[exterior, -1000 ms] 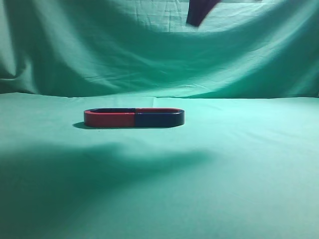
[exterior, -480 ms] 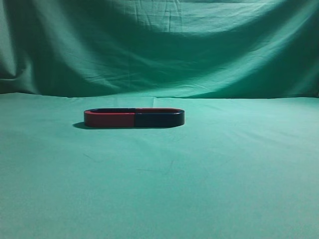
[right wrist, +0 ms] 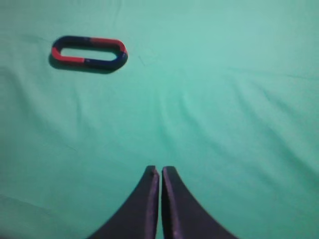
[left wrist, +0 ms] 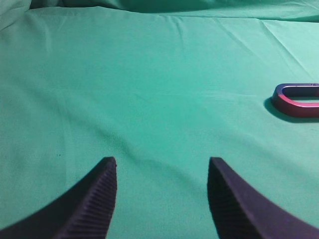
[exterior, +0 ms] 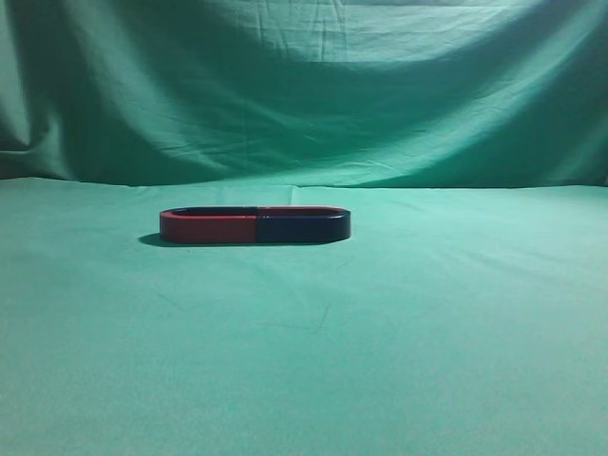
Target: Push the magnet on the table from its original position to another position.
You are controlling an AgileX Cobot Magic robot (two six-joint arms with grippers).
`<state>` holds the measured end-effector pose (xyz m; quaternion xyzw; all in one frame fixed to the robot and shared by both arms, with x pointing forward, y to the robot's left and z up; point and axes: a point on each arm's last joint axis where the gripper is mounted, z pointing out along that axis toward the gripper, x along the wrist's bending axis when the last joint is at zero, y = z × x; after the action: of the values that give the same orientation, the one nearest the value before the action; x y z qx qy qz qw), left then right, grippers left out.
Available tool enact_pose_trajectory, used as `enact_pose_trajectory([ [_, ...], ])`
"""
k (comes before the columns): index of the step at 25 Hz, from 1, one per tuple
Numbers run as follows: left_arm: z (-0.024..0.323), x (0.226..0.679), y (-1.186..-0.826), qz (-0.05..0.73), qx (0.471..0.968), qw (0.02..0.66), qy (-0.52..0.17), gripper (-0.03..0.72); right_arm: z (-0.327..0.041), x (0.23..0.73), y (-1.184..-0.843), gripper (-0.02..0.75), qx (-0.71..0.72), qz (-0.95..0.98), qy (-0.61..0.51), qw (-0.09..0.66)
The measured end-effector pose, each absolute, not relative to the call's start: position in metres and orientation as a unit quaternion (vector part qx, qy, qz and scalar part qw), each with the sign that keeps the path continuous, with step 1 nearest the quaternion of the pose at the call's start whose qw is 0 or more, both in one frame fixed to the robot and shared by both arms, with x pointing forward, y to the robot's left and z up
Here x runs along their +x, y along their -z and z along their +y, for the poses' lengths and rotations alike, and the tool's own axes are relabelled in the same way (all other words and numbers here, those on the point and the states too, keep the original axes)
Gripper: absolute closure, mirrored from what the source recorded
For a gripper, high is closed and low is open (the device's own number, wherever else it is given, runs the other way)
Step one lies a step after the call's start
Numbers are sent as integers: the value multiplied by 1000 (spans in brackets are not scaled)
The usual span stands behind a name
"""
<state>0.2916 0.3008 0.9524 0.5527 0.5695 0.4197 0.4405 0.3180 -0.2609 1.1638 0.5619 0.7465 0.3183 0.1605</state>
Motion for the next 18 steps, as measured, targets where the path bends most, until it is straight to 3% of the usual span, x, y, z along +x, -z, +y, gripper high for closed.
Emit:
enact_pose_trajectory([
  [10,301,292,-952,569,553,441,-420,316,-294,244,-1147,738,515,727,-394,227],
  [18,301,292,-952,570,553,441,-420,316,-291,260,-1119,738,500,725,-395,261],
])
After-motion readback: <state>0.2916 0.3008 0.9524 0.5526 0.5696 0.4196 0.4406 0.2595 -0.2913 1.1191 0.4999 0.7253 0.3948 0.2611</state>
